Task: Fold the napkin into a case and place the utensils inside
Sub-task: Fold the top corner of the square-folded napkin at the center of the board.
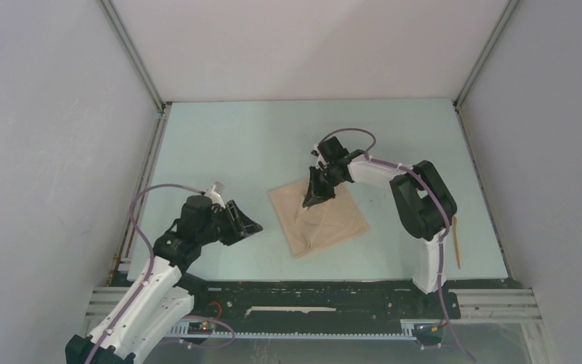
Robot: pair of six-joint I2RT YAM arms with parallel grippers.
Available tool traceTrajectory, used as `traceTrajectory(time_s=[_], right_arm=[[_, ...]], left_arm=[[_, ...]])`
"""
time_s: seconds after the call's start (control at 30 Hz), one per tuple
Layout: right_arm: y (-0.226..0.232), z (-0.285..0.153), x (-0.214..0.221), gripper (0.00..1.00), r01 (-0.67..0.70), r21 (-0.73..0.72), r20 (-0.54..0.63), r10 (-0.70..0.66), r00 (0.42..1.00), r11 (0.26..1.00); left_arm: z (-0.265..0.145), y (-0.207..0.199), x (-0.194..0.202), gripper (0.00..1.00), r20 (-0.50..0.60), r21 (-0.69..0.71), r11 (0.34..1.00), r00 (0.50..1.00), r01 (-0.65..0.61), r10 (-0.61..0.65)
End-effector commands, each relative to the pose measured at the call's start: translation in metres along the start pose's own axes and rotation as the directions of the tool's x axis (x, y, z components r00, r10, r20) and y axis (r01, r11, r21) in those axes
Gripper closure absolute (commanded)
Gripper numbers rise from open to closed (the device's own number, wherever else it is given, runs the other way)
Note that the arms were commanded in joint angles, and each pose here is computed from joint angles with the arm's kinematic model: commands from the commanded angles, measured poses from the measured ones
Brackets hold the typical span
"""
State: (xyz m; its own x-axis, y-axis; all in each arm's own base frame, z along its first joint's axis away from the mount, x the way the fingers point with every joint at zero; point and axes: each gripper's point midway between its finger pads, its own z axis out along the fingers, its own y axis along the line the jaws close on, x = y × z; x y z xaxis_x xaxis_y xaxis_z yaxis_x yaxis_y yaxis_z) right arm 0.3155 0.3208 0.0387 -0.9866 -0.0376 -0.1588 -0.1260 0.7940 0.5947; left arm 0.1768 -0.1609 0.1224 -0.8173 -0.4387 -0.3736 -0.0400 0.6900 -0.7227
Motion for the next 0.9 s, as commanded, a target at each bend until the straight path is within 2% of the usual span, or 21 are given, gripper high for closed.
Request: traceTrajectory(time_s=[0.0,0.13,0.23,0.87], right_arm=[[-0.004,-0.044,0.019,1.0,0.026,0.041,0.039,-0.028,0.999,0.999],[-0.028,-0.06,0.038,1.0,0.03,0.143,0.052,-0.038,0.998,0.989],[-0.042,-0.068,0.049,1.0,0.014,0.18,0.054,-0.024,0.998,0.984],[-0.091,-0.102,0.078,1.0,-0.066,0.311,0.096,0.038,0.995,0.948]], left_arm=[[0.009,-0.007,0.006,0.53,-0.041,0.073,0.997,0.999,0.009,-0.006],[0.019,-0.017,0.015,0.52,-0.124,0.14,0.989,0.992,0.038,-0.02],[0.025,-0.017,0.02,0.52,-0.162,0.14,0.989,0.987,0.043,-0.02],[0.028,-0.023,0.027,0.52,-0.181,0.159,0.986,0.983,0.043,-0.013]])
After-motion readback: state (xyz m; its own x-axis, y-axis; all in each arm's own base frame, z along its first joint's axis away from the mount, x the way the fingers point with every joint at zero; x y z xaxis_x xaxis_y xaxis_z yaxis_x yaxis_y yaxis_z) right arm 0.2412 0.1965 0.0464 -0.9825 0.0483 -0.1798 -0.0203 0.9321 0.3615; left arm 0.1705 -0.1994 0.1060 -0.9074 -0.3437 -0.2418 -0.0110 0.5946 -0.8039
